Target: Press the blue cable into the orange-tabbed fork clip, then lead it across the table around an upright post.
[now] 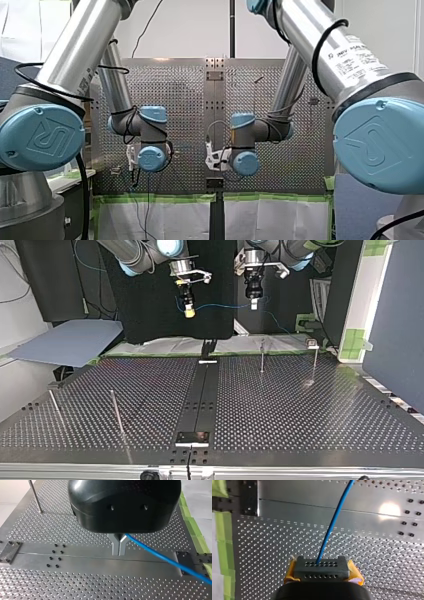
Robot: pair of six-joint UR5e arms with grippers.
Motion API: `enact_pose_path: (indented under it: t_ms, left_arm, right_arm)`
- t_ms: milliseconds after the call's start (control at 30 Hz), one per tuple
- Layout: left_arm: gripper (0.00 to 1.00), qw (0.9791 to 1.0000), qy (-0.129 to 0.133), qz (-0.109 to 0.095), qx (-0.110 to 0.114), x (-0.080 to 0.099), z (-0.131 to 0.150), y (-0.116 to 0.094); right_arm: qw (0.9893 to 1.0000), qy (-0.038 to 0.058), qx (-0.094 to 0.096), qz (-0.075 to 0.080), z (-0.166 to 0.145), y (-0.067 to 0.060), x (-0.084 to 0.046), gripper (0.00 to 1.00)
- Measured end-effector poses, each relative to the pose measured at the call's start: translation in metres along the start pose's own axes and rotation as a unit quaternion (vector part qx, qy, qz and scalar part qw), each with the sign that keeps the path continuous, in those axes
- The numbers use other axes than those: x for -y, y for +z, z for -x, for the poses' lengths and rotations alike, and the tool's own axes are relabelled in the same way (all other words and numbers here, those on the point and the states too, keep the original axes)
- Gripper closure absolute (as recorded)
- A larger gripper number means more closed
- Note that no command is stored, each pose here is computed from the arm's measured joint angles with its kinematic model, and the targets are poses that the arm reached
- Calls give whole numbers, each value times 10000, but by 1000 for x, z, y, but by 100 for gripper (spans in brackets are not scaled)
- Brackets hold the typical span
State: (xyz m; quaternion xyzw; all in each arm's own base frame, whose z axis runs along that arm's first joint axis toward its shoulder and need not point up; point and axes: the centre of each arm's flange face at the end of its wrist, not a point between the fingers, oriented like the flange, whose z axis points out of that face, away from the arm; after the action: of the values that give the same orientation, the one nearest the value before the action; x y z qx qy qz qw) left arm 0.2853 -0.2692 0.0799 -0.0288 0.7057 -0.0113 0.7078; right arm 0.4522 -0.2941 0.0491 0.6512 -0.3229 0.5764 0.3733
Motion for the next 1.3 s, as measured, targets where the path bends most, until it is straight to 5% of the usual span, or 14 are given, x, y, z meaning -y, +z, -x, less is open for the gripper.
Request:
enact_pose_path:
  t_ms: [333, 733, 1133, 1300]
  left_arm:
    - [100, 10000, 66, 1, -52, -2, -3, 1]
    - [100, 9949, 633, -83, -782, -15, -35, -8]
    - [100, 9942, 666, -82, -838, -16, -37, -10]
    - [100, 9950, 552, -4, -830, -17, -44, -11]
  right_arm:
    - [10000, -5, 18, -1, 2, 0, 0, 100]
    - [10000, -5, 19, -1, 2, 0, 0, 100]
    - [10000, -5, 19, -1, 2, 0, 0, 100]
    - [9999, 139, -87, 48, -15, 11, -3, 100]
